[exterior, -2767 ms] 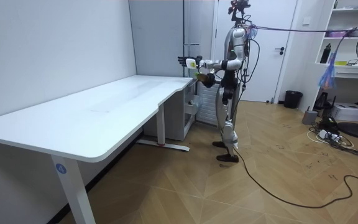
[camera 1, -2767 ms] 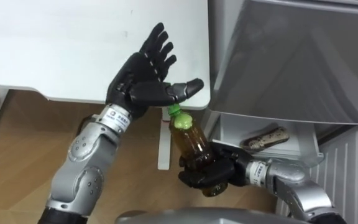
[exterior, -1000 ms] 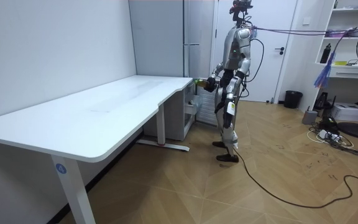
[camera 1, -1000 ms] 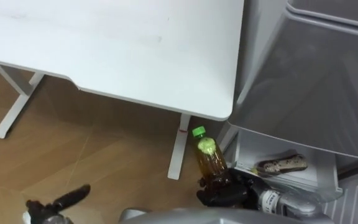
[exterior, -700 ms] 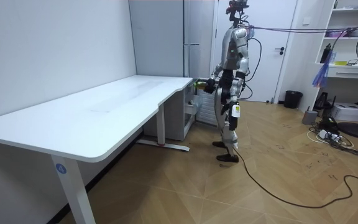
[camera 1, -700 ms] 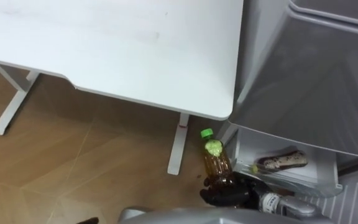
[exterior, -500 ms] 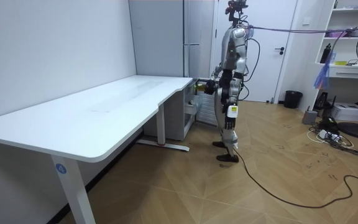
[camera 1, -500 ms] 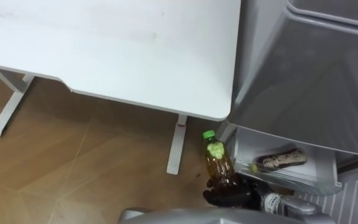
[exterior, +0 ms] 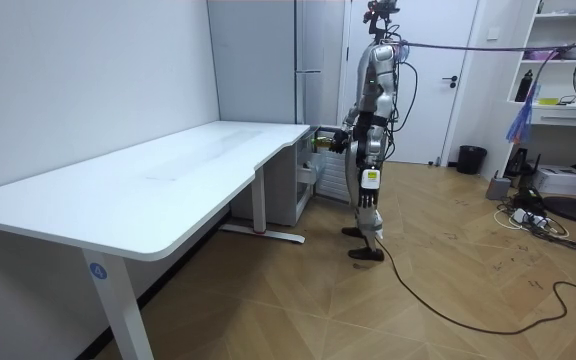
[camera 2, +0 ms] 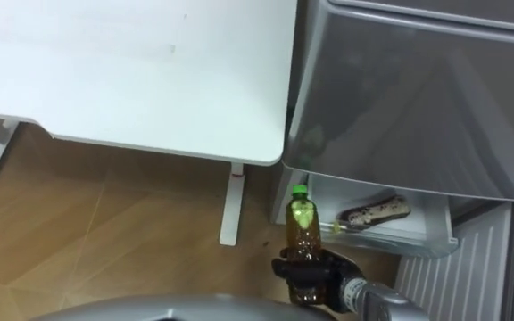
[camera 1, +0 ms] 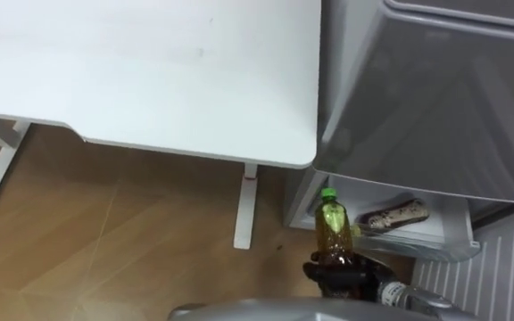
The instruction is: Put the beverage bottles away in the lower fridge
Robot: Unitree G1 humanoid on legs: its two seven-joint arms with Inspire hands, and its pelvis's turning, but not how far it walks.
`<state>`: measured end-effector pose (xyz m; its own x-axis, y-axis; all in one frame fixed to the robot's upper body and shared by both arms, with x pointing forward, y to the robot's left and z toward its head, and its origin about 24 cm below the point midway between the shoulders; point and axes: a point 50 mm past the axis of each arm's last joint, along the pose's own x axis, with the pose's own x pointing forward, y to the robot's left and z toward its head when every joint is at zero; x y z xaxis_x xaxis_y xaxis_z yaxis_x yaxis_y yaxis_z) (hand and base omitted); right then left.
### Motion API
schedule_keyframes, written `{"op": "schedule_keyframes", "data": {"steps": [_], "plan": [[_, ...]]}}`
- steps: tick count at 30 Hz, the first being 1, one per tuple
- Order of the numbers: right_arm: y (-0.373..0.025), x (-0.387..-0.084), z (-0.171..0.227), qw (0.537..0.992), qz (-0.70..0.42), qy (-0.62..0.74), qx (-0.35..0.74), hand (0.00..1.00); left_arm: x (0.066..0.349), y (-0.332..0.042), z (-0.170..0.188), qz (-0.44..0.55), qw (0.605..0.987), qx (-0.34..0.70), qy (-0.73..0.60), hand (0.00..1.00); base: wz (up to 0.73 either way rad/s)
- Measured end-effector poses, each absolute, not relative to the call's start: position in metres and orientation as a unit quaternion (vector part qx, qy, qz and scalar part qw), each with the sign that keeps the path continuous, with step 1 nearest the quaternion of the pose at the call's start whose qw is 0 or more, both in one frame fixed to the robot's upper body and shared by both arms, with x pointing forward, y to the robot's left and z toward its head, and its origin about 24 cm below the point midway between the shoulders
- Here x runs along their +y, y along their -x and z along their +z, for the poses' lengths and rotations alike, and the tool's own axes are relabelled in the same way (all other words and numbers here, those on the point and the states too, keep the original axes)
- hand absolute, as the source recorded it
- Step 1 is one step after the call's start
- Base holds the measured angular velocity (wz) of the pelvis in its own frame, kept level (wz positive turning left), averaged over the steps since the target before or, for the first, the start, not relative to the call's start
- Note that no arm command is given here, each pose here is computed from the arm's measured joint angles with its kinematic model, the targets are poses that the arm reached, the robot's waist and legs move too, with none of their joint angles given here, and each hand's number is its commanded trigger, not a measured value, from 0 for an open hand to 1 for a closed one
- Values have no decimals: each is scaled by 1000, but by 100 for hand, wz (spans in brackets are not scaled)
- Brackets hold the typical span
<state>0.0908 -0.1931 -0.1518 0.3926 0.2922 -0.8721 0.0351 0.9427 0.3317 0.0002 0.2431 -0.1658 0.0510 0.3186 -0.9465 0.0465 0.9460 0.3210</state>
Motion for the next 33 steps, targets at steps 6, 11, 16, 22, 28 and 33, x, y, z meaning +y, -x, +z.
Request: {"op": "schedule_keyframes", "data": {"steps": [6, 11, 16, 22, 28, 33], "plan": [[-86, -198, -157, 817, -1, -164, 553, 100, 241, 2, -167, 65, 704, 690, -156, 0, -6], [-86, -203, -158, 810, -88, -195, 547, 100, 232, 13, -169, 57, 690, 708, -141, 0, 1], [-86, -205, -158, 793, -159, -244, 535, 100, 228, 15, -169, 52, 687, 713, -131, 0, 0], [-90, -204, -157, 755, -239, -342, 505, 100, 227, 15, -169, 46, 688, 713, -126, 0, 0], [-97, -204, -155, 711, -298, -430, 471, 100, 226, 16, -169, 37, 686, 714, -133, 0, -4], [-102, -205, -153, 687, -327, -482, 434, 100, 223, 16, -170, 30, 688, 713, -135, 0, -2]]}}
